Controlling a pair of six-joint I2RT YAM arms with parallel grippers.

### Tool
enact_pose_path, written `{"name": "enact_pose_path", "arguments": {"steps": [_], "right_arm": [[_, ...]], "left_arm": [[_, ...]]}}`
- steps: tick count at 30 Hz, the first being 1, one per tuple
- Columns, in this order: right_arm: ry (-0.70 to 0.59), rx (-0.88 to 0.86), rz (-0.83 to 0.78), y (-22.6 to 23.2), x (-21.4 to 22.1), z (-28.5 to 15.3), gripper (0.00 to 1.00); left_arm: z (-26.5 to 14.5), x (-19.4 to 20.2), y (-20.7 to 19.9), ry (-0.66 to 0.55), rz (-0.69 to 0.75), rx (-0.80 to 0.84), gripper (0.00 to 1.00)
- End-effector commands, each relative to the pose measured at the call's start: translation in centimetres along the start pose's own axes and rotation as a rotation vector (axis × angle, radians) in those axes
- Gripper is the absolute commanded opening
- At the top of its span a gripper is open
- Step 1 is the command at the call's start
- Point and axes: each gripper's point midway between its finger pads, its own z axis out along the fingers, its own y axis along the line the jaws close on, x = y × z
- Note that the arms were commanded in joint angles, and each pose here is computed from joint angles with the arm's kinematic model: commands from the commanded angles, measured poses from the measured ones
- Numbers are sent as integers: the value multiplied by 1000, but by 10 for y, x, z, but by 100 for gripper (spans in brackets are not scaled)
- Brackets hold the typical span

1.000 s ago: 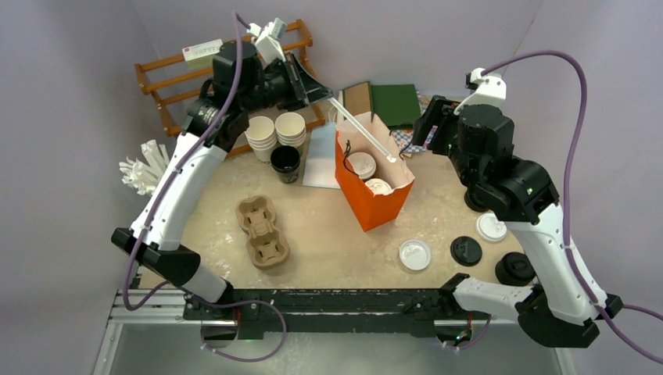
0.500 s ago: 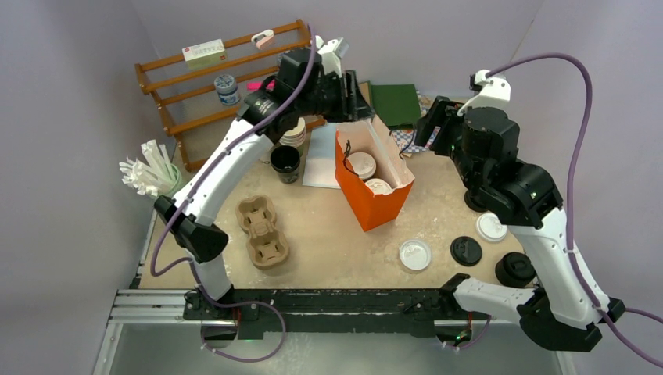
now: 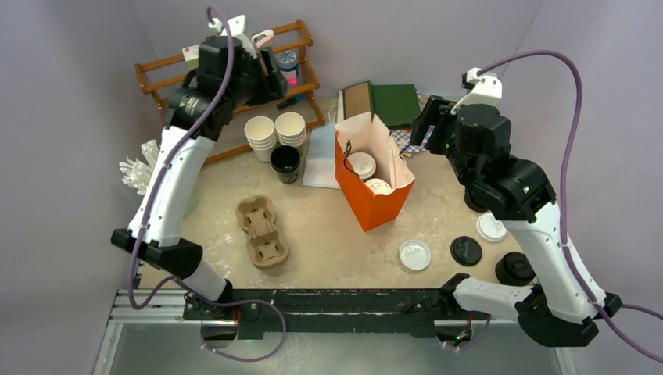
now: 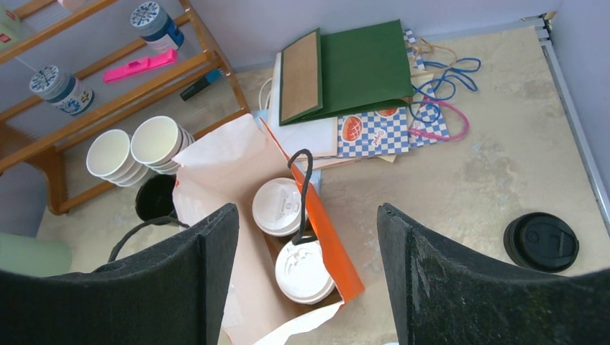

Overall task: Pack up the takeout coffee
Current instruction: Pick up the straw from the storage cup.

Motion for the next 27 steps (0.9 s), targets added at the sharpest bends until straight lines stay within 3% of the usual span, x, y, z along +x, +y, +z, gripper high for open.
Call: {"name": "enact_pose_path", "arguments": {"steps": [1,6,12,21,27], "right_arm": [[-15,-36,-3,9,-6,3,73],[5,-53,-1,12,-2,1,72],[41,-63,-8,13,4,0,71],[93,-59,-33,22,5,7,71],[160,-46,-66,24,13,11,71]], "left_arm": [[-20,3,72,-15,67,-279,53],[-25,19,133,52,23,-487,45],[-36,24,204,-4,-28,-737,36],[-70,23,298,-63,-48,-1057,40],[-88,31,348,-55,-66,-1155,41]]}}
